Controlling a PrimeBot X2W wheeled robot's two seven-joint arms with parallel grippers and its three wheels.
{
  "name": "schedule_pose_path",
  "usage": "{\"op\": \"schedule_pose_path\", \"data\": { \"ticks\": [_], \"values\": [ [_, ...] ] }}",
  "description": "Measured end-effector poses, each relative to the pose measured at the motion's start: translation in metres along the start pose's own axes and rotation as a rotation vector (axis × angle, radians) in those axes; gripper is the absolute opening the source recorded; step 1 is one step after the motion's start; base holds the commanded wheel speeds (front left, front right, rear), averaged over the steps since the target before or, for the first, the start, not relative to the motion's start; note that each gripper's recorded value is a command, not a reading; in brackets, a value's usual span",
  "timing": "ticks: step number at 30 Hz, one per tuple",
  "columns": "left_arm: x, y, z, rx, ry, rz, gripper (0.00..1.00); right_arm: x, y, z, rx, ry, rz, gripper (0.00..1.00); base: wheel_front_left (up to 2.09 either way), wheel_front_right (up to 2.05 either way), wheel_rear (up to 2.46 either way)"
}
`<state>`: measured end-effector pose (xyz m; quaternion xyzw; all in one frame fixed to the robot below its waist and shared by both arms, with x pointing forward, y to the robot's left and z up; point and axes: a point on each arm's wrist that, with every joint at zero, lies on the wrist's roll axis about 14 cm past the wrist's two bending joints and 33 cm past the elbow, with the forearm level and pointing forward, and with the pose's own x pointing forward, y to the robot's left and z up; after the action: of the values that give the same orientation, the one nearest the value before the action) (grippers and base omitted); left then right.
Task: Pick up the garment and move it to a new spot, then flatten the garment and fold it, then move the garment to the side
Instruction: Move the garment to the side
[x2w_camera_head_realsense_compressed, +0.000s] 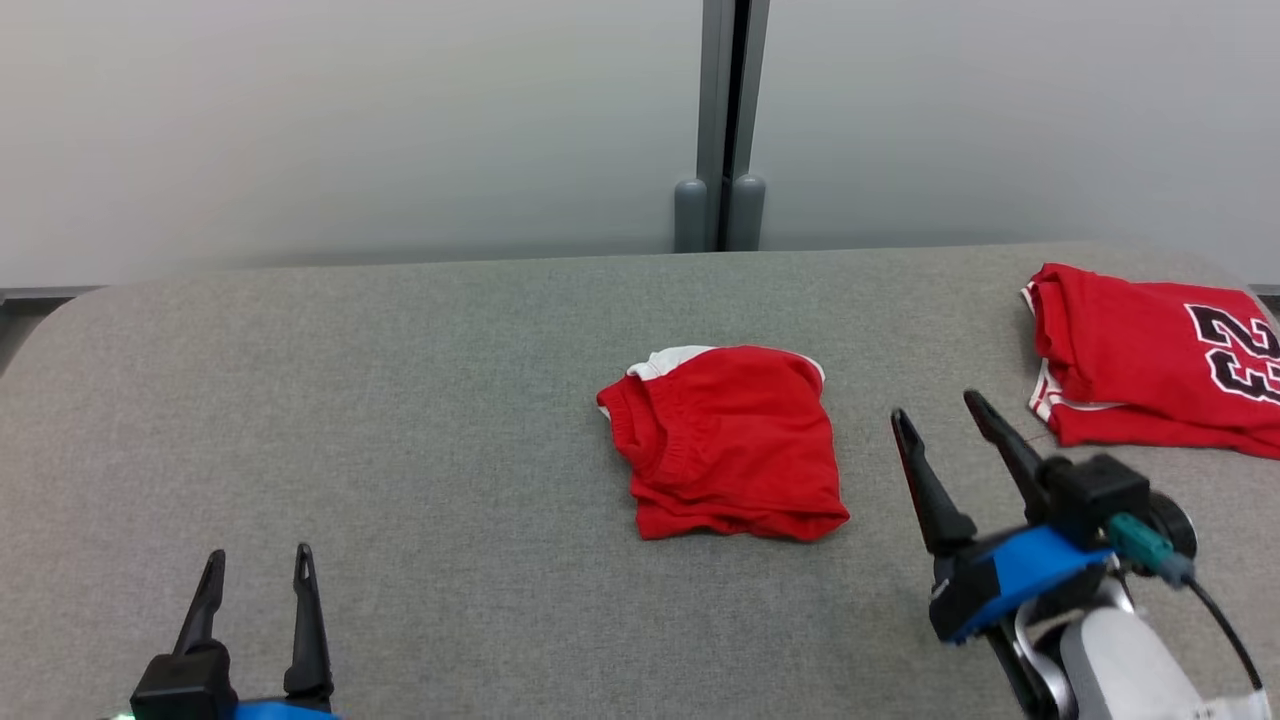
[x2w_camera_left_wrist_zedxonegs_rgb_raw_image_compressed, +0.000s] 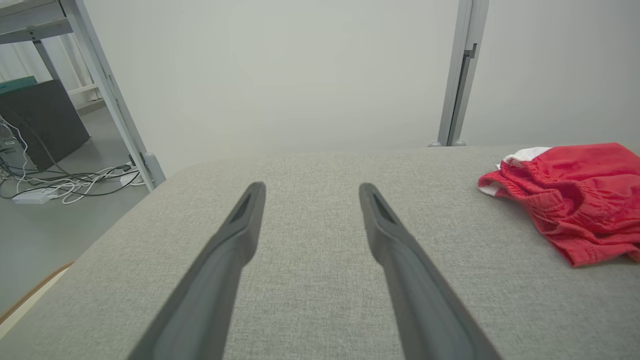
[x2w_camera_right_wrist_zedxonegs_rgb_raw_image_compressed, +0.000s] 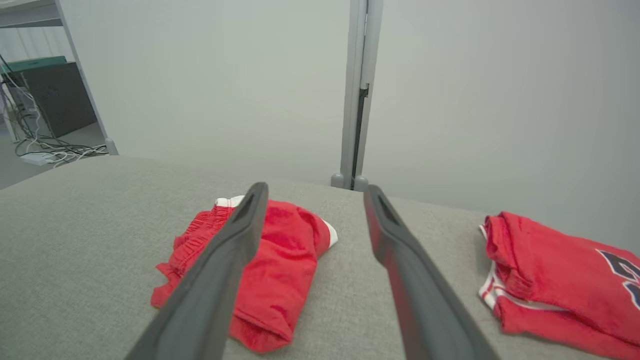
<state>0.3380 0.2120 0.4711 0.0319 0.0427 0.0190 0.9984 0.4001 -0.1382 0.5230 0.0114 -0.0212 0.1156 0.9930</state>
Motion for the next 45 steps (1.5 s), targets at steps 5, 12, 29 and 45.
{"op": "schedule_pose_path", "data": {
  "ticks": [5,12,29,45],
  "values": [
    [0.010,0.001,0.000,-0.004,-0.004,0.009,1.00,0.047,0.004,0.014,-0.035,-0.005,0.053,1.00,0.00,0.00,0.00],
    [0.021,-0.001,-0.012,-0.018,0.024,0.022,1.00,0.096,0.005,-0.018,-0.077,0.150,0.096,1.00,0.00,0.00,0.00],
    [0.044,0.002,-0.035,-0.034,0.069,0.058,1.00,0.089,0.022,-0.159,-0.017,0.560,0.144,1.00,0.00,0.00,0.00],
    [0.068,-0.020,-0.017,-0.036,0.003,-0.002,1.00,0.097,-0.006,-0.135,-0.224,0.463,0.215,0.00,0.00,0.00,0.00]
  ]
}}
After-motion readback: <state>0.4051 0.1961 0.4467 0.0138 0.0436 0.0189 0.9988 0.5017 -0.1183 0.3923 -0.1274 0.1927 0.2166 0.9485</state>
